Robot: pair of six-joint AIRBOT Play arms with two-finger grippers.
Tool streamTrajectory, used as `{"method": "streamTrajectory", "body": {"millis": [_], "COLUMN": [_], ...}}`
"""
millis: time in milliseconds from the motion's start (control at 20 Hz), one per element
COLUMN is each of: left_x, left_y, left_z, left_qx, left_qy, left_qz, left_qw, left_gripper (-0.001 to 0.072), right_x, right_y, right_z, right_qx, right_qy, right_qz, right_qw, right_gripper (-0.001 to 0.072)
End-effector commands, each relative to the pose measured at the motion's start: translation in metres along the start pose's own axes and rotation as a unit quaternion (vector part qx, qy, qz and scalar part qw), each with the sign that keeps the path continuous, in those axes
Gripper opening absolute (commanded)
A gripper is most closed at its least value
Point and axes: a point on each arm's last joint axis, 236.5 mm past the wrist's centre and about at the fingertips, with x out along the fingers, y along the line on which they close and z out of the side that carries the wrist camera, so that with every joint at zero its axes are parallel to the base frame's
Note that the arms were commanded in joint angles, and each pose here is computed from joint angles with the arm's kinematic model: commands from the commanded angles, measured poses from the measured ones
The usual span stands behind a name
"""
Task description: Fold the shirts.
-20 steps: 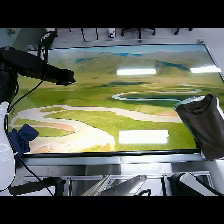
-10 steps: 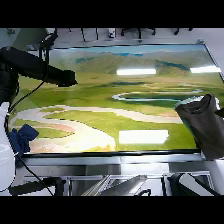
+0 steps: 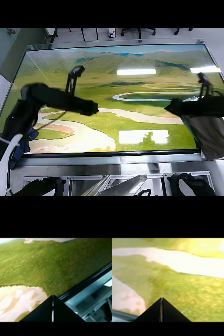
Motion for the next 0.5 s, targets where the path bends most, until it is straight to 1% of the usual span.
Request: {"method": "streamTrajectory", "body": {"millis": [0, 150, 450], "left_x": [0.017, 0.012, 0.005], "left_y": [-0.008, -0.005, -0.001], "left_z": [-0.041, -0.058, -0.061], "left_qx": [-0.019, -0.018, -0.02], "left_qy": [-0.011, -0.02, -0.07], "left_qz": [-0.01, -0.009, -0.012], "left_qw": [1.0, 1.0, 0.997], "left_gripper": [0.0014, 0.0015, 0.0015], "right_x": [0.025, 0.031, 0.032], "right_y": [0.044, 0.055, 0.054], "right_z": [-0.031, -0.05, -0.051], "right_qx": [-0.074, -0.09, -0.089], "right_qy": [-0.007, 0.028, 0.031], "right_qz": [0.035, 0.046, 0.045], "right_qw": [0.997, 0.994, 0.995], "right_gripper": [0.0016, 0.0016, 0.0016]}}
